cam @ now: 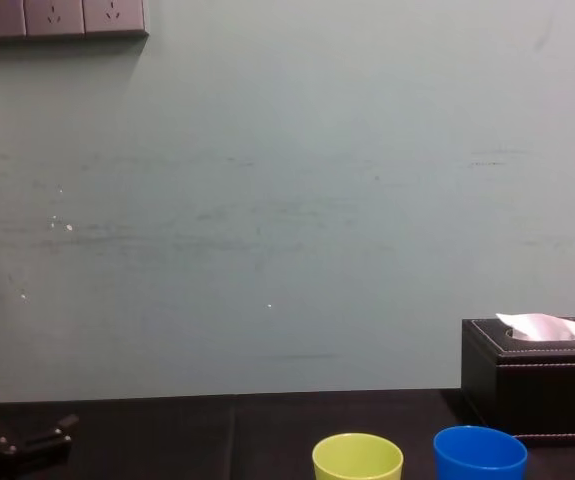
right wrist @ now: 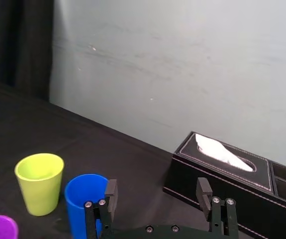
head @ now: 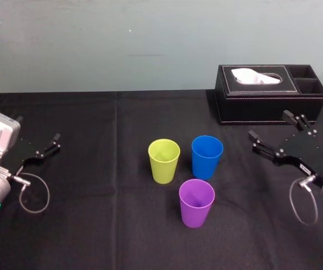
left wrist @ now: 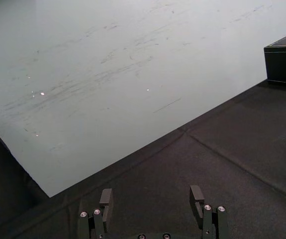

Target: Stack the three plastic cups sequentially using one hand.

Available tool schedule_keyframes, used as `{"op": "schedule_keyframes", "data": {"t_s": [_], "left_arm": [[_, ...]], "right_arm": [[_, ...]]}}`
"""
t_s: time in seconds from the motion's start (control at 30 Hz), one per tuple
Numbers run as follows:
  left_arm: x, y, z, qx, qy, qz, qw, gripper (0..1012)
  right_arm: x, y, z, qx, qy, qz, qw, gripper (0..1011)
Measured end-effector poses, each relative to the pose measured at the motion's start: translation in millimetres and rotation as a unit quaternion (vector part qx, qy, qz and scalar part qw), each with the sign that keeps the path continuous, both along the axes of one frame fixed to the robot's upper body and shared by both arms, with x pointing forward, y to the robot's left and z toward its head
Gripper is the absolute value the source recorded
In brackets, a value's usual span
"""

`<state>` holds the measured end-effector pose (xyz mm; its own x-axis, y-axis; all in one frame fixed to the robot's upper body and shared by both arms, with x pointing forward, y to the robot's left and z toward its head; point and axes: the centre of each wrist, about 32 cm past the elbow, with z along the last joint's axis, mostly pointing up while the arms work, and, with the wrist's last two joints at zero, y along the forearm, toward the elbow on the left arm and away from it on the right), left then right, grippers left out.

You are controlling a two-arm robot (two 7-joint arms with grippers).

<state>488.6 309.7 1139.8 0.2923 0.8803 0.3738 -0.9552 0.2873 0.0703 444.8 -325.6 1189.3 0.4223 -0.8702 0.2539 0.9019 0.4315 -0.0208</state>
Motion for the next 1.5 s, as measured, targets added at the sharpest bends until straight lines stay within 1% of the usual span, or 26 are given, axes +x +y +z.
{"op": "schedule_keyframes", "data": {"t_s": [0.1,0.13,0.27,0.47,0.57,0.67,0.73,1.0,1.27,1.5], "left_arm": [[0.0,0.0,0.0,0.000,0.000,0.000,1.0000,1010],[0.0,0.0,0.0,0.000,0.000,0.000,1.0000,1010],[0.0,0.0,0.0,0.000,0.000,0.000,1.0000,1010],[0.0,0.0,0.0,0.000,0.000,0.000,1.0000,1010],[0.0,0.0,0.0,0.000,0.000,0.000,1.0000,1010],[0.0,0.0,0.0,0.000,0.000,0.000,1.0000,1010],[0.0,0.0,0.0,0.000,0.000,0.000,1.0000,1010],[0.0,0.0,0.0,0.000,0.000,0.000,1.0000,1010],[0.0,0.0,0.0,0.000,0.000,0.000,1.0000,1010],[0.0,0.0,0.0,0.000,0.000,0.000,1.0000,1010]], "right_arm": [[-9.9,-2.0,4.1,-0.006,-0.007,0.013,0.9999,1003],[-9.9,-2.0,4.1,-0.006,-0.007,0.013,0.9999,1003],[-21.1,-2.9,7.1,-0.010,-0.007,0.029,0.9995,1003],[-36.2,-2.2,8.6,-0.011,0.002,0.053,0.9985,1003],[-41.3,-2.1,9.0,-0.010,0.006,0.062,0.9980,1003],[-50.1,-1.9,8.3,-0.006,0.016,0.077,0.9969,1003],[-53.2,-1.8,7.7,-0.003,0.020,0.082,0.9964,1003],[-71.0,-2.5,-1.4,0.011,0.049,0.094,0.9943,1003],[-85.4,-0.9,-9.4,0.021,0.063,0.103,0.9925,1003],[-96.9,2.2,-18.5,0.020,0.074,0.114,0.9905,1003]]}}
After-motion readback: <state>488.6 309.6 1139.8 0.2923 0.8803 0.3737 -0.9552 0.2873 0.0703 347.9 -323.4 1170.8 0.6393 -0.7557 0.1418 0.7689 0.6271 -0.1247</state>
